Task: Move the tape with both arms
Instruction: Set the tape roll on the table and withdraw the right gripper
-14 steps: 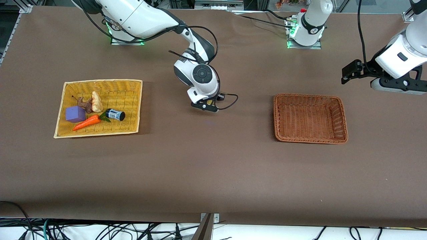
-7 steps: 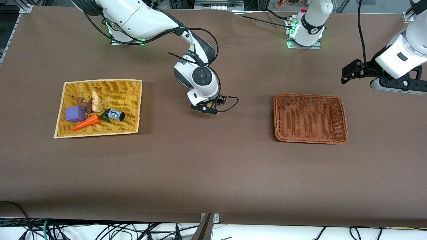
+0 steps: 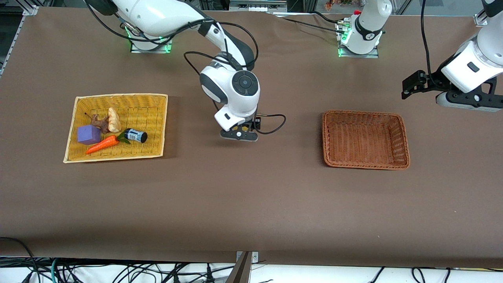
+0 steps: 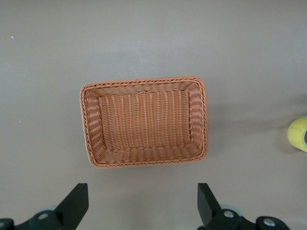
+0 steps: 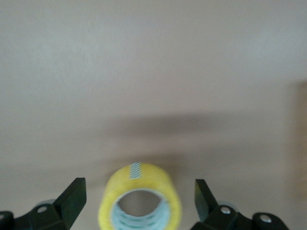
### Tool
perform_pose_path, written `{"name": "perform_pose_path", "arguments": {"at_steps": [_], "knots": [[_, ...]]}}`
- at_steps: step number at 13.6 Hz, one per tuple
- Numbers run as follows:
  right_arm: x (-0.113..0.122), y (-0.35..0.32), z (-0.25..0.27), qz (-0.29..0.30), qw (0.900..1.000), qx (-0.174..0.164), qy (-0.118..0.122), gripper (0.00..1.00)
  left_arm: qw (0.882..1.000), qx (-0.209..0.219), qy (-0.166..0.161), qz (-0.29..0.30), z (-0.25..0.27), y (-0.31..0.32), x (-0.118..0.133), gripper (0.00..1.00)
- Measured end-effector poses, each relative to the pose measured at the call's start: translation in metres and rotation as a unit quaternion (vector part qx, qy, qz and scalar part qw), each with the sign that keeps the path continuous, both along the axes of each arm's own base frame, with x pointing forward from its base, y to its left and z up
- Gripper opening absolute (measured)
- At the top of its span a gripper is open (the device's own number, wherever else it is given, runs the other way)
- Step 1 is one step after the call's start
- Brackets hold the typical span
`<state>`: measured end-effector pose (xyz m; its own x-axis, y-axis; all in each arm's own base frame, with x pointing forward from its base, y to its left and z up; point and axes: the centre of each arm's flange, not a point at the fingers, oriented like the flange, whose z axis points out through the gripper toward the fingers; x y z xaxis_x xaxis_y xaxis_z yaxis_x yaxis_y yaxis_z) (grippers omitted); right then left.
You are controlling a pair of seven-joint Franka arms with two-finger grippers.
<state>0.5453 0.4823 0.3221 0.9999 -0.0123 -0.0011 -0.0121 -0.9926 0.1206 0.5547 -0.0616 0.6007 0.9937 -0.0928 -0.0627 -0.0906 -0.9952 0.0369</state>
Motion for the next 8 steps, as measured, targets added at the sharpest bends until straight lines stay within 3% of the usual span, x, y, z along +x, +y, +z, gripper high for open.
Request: {"name": "perform_pose_path", "arguments": {"at_steps": [5,8], "knots": [[0.082,-0.116,0.044,0.062,0.998,-0.006,0.008,1.00,1.000,0.000,0.008,-0.001,-0.009,-0.001,0.004,1.00],[0.110,-0.181,0.072,0.073,0.997,-0.010,0.011,1.00,1.000,0.000,0.008,-0.001,-0.009,-0.001,0.004,1.00]]}}
